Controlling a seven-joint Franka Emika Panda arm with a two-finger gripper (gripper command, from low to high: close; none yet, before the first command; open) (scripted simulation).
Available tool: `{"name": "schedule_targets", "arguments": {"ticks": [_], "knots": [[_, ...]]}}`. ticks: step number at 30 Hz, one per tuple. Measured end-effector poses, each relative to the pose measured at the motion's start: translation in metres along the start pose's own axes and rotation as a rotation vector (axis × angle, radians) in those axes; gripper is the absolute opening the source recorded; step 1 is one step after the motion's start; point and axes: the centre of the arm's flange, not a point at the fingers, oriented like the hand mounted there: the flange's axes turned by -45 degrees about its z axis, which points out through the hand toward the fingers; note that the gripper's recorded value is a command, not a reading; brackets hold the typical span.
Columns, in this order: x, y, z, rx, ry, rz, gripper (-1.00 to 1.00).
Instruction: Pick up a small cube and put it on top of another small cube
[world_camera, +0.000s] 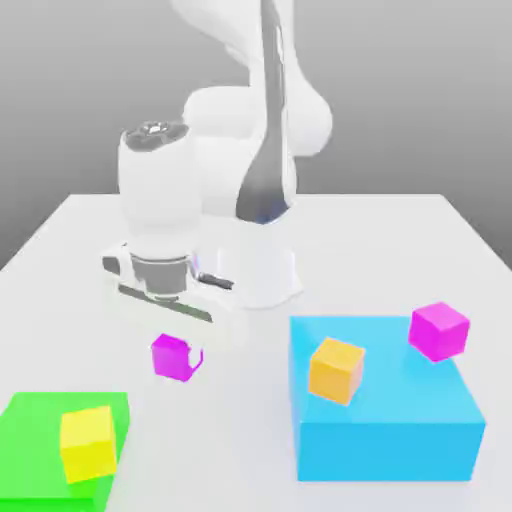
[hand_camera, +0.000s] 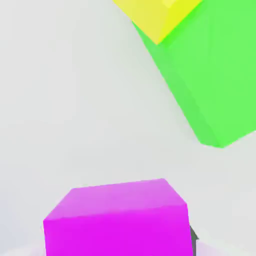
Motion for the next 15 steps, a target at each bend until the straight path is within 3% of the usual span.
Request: {"name": "schedule_targets", "arguments": {"ticks": [6, 11, 12, 15], "knots": [[-0.028, -0.129, -0.075, -0.004, -0.003, -0.367, -1.00], [-0.037, -0.147, -0.031, -0.009, -0.003, -0.423, -1.00], [-0.038, -0.147, -0.024, -0.009, -0.003, -0.424, 1.00], [-0.038, -0.147, -0.024, -0.009, -0.003, -0.424, 1.00]]}}
